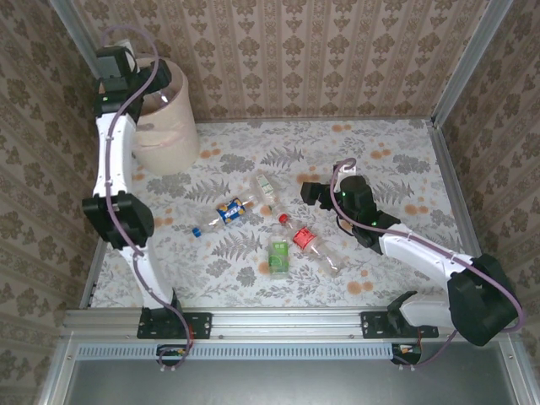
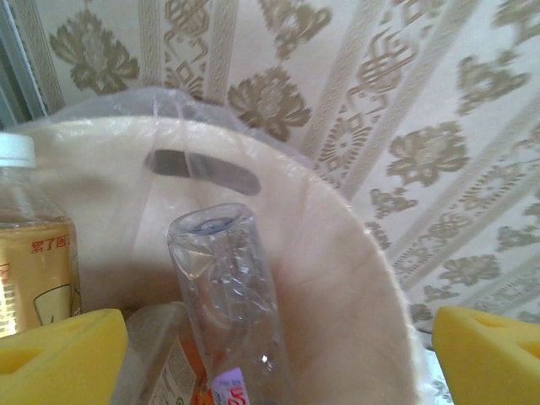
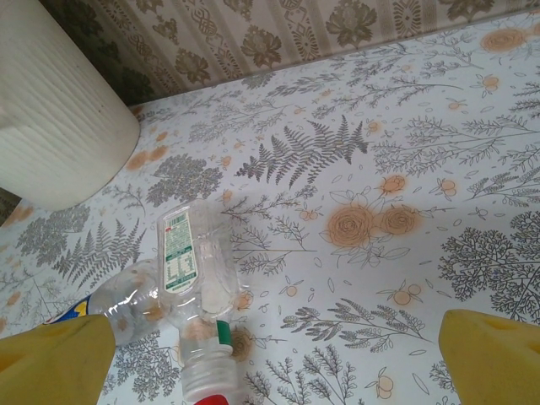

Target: Put the plastic bottles in the bin

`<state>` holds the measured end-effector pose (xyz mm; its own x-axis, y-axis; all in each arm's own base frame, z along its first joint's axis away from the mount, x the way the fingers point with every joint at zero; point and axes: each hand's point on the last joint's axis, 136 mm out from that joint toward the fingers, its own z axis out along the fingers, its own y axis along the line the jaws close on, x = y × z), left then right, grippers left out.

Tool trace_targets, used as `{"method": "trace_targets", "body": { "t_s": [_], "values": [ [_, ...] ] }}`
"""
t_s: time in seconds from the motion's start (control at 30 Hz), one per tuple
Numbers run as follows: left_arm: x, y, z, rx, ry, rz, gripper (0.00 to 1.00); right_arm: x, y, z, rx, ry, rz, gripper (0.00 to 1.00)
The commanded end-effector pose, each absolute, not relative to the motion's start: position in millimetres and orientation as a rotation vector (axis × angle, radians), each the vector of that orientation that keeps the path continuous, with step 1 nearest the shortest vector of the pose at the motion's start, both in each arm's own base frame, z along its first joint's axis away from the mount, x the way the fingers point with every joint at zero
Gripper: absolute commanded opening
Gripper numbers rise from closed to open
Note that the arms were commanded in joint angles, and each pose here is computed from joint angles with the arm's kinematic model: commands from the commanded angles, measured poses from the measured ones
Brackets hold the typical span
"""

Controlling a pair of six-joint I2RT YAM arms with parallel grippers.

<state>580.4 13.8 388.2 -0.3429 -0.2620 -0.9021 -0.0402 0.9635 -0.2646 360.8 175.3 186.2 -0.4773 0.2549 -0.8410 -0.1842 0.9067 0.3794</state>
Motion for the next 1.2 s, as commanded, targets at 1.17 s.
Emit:
{"method": "trace_targets", "body": {
  "t_s": [1.17],
  "values": [
    [417,-191,303,0.883,2.005,-0.295,1.0,356,158,192,0.106,1.946,0.456,1.0]
  ]
}}
